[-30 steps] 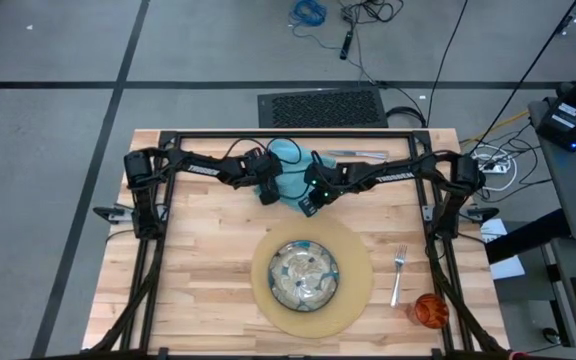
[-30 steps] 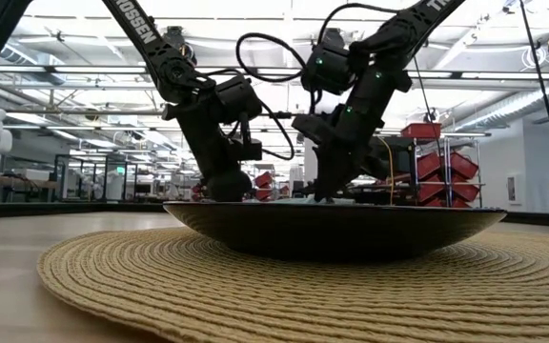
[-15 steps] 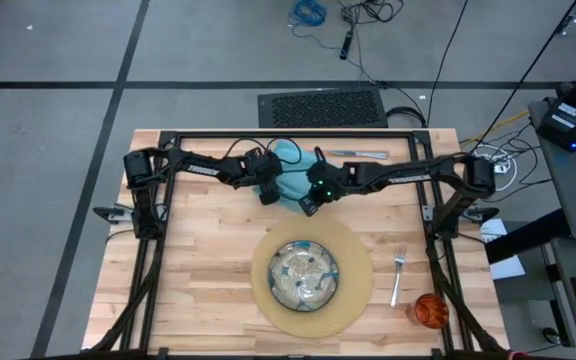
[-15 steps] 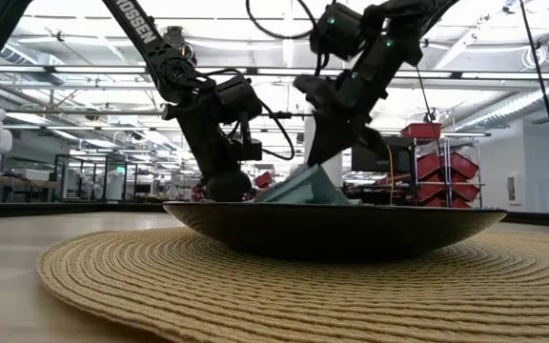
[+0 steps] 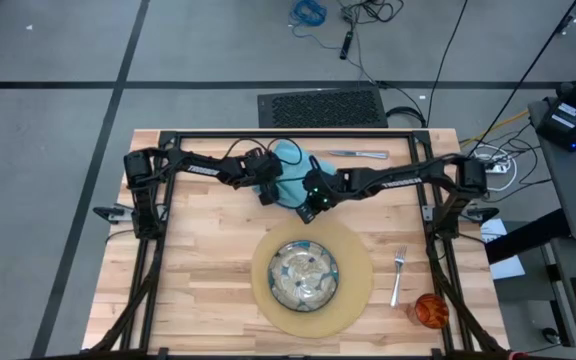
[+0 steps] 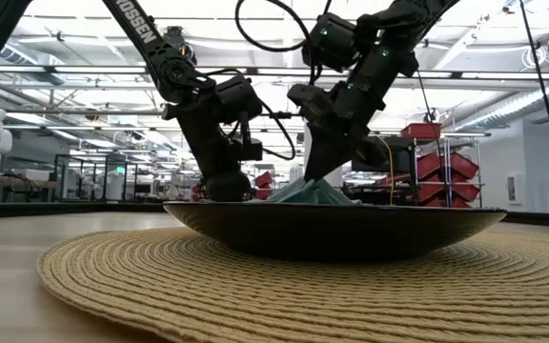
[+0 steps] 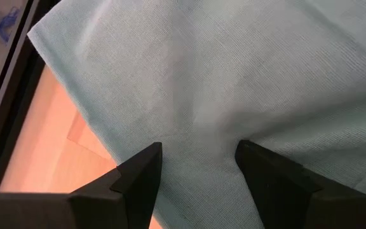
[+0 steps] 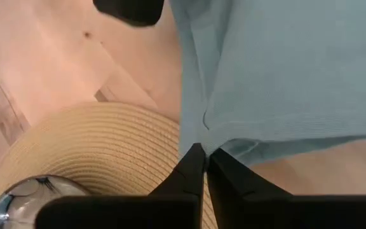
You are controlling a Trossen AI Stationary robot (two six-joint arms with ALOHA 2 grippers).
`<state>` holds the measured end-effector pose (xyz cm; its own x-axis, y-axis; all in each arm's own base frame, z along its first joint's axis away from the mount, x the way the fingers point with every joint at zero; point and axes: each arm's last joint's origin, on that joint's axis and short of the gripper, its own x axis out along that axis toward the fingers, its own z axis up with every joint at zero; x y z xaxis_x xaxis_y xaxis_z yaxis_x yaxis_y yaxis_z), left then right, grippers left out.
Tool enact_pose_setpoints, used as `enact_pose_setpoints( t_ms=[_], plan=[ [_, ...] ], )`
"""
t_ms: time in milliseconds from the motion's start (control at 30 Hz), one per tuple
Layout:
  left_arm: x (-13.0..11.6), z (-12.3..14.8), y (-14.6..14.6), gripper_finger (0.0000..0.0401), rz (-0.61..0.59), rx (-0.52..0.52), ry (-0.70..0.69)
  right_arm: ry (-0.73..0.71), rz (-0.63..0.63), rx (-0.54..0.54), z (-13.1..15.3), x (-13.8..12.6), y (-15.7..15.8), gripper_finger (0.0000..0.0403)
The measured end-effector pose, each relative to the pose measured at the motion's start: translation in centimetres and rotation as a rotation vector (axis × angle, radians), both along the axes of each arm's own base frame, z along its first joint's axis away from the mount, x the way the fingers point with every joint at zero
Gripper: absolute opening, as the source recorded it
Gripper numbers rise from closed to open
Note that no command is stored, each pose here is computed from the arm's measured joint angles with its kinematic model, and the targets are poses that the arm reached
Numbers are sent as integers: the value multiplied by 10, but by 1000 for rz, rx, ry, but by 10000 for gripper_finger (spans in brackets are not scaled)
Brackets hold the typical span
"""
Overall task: Set table place
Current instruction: Fold the blue napkin
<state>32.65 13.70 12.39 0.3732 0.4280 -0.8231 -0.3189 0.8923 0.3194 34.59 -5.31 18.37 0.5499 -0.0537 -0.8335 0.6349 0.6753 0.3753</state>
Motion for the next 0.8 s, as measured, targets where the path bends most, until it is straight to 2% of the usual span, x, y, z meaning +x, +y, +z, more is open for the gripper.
enact_pose_setpoints(
  t_ms=[233, 367, 500, 667, 800],
  plan=[
    [0, 0, 0, 203, -2, 1, 2, 63, 2, 6, -11, 0, 3, 0],
    [-1, 0, 0, 203, -2, -3, 10, 125, 22, -21, -14, -5, 4, 18],
    [-2, -1, 0, 203, -2, -7, 23, 177, 88, -33, -16, -9, 11, 58],
    [-2, -1, -1, 203, -7, -19, 20, 191, 97, -53, -15, -10, 13, 124],
    [-2, 2, -3, 203, -25, -49, 8, 209, 67, -144, -12, -12, 17, 166]
  ],
)
